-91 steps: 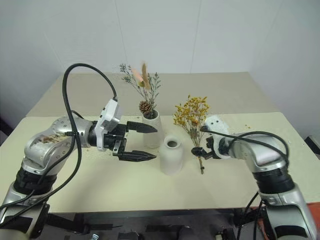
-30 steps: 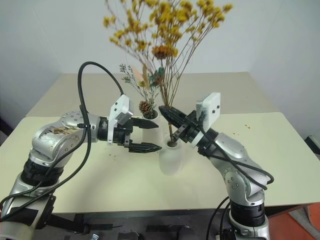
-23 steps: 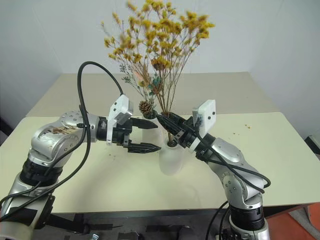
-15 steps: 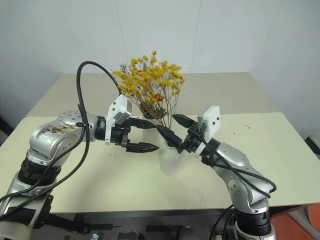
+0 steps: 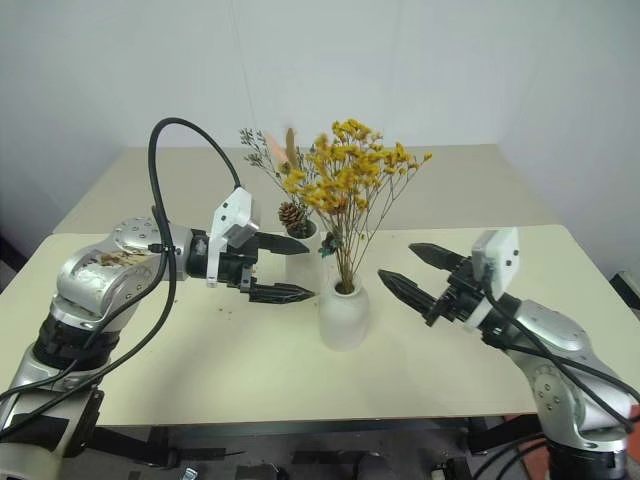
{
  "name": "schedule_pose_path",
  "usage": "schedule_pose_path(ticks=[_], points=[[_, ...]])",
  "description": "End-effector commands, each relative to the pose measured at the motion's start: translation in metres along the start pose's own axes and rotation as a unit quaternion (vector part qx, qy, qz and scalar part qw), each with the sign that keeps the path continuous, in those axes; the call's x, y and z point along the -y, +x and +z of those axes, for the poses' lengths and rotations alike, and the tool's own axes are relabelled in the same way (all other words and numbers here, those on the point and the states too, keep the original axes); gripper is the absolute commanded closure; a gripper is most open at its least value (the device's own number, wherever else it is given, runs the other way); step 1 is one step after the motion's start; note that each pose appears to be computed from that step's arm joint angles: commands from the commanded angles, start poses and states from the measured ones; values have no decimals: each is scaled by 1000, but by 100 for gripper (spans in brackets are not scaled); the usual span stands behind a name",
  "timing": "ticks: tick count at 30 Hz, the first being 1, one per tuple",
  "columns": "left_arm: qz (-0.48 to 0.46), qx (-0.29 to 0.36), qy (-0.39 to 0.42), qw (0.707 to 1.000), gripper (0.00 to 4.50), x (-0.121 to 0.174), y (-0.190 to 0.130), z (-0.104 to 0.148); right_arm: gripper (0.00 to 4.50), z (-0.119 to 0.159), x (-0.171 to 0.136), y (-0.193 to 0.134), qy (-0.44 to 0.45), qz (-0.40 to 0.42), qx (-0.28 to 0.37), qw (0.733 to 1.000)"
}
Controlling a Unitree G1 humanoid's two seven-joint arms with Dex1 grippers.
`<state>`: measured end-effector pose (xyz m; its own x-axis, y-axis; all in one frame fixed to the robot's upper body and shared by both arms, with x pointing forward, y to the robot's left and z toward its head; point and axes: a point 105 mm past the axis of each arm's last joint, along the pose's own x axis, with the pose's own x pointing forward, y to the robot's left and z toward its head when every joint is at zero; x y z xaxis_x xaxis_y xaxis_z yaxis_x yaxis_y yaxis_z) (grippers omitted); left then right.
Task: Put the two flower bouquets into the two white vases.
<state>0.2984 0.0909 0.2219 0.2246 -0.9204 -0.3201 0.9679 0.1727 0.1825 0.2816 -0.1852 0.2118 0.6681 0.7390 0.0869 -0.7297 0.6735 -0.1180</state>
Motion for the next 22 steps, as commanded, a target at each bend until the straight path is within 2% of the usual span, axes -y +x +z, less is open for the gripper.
schedule_pose_path(ticks=[1,6,12,15,22], points=[[11,19,34,999,0,4,-23,8,2,12,8,-11,-44,-3,6,999],[54,15,30,998,0,7,-57,-8,2,2,21,-20,-71,-1,-36,997],[92,0,8,996,0,10,-87,-27,2,-2,21,-24,-77,18,-61,995],[96,-8,1,995,0,13,-93,-33,2,-2,22,-25,-78,29,-71,994],[93,6,3,996,0,14,-93,-30,2,3,22,-27,-85,38,-77,993]])
